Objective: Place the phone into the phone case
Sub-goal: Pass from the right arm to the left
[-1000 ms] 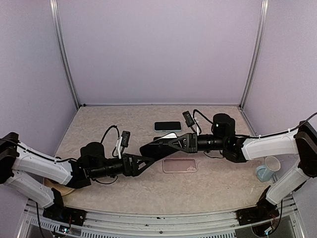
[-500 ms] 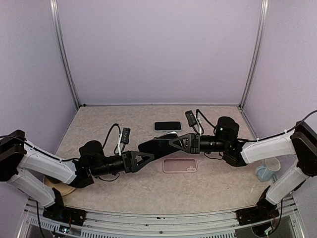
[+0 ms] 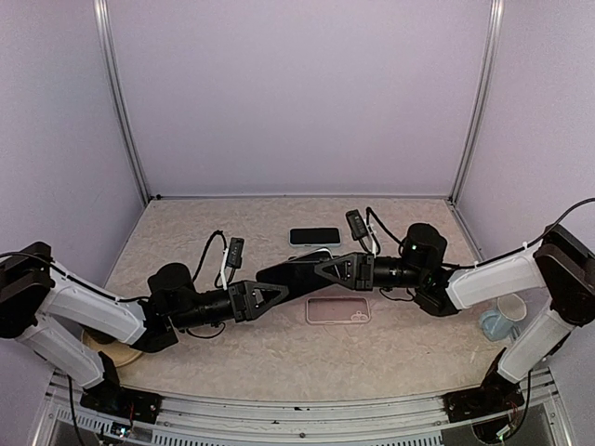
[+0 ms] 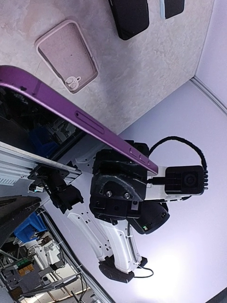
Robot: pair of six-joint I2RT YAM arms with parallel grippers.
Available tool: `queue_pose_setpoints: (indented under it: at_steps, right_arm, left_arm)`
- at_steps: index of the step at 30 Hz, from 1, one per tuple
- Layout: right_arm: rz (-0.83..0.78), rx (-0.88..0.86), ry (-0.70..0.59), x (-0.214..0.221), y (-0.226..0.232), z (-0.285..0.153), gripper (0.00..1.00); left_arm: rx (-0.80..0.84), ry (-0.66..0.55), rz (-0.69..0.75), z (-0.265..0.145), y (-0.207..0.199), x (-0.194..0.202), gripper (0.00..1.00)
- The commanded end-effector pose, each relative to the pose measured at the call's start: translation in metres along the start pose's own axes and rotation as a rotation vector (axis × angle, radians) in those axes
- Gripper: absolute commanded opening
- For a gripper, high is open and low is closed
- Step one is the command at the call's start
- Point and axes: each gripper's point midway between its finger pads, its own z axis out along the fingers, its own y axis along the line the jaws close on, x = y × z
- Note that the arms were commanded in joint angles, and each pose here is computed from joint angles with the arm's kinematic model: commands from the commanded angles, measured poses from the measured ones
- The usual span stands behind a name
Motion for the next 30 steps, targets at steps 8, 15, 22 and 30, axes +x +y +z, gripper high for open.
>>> queue_pose_setpoints:
  at_steps: [8, 15, 22, 30]
  right_arm:
    - [0.023, -0.058, 0.018, 0.016, 0.0, 0.008, 0.0]
    - [0.044, -0.068, 0.029, 0.024, -0.004, 0.01, 0.01]
    - [0.048, -0.069, 0.035, 0.024, -0.005, 0.012, 0.04]
    - [0.044, -0.021, 0.068, 0.026, -0.012, 0.015, 0.26]
  left_arm:
    - [0.116, -0.048, 0.033, -0.002, -0.026, -0.013, 0.46]
    - [0.131, -0.058, 0.033, -0.006, -0.027, -0.014, 0.3]
    - [0.131, -0.061, 0.032, -0.007, -0.028, -0.015, 0.12]
    - [0.117, -0.056, 0.03, -0.008, -0.026, -0.014, 0.01]
